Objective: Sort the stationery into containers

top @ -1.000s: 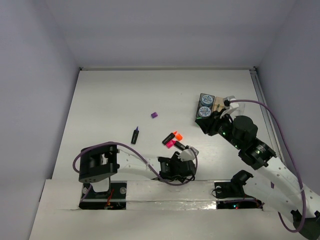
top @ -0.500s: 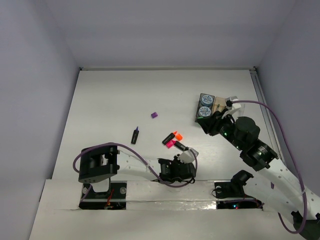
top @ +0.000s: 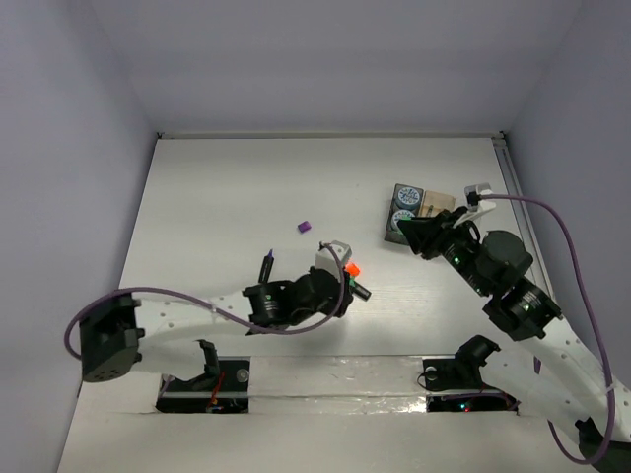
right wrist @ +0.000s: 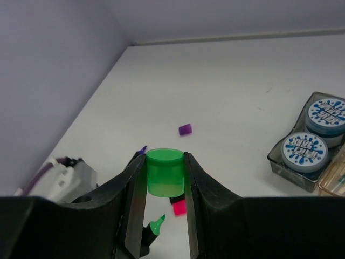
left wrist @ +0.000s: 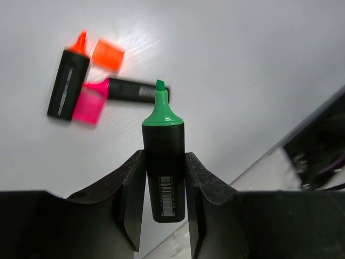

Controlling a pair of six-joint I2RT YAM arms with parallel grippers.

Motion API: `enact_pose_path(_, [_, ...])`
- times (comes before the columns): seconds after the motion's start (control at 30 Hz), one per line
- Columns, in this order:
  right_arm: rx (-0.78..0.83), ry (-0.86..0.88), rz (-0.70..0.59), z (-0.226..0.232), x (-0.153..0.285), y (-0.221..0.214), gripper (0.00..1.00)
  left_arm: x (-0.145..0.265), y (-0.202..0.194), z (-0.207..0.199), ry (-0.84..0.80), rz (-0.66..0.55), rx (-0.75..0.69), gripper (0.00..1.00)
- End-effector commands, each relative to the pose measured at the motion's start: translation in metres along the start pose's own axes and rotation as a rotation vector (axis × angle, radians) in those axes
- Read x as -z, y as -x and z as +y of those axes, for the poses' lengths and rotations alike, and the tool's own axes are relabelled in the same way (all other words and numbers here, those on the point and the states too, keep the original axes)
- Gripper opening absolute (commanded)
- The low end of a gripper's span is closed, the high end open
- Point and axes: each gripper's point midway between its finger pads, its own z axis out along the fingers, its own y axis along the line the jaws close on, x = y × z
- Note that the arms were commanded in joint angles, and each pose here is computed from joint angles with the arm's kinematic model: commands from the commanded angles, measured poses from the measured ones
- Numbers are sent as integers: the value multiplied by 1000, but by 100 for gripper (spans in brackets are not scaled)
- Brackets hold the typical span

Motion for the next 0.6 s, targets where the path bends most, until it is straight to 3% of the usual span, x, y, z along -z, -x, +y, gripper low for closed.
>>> enact_pose_path(0.0, [-28,101,-79,25,-7,28,19,19,60,-32,-234,-209,104,1])
enact_pose_path(0.27, [-225,410,-141,80,-31,31,19,56,133,-59,-579,-461,206,0])
enact_pose_path(0.57, [-296,598,-202,103,-25,31,20,100,141,-60,-851,-553,293,1])
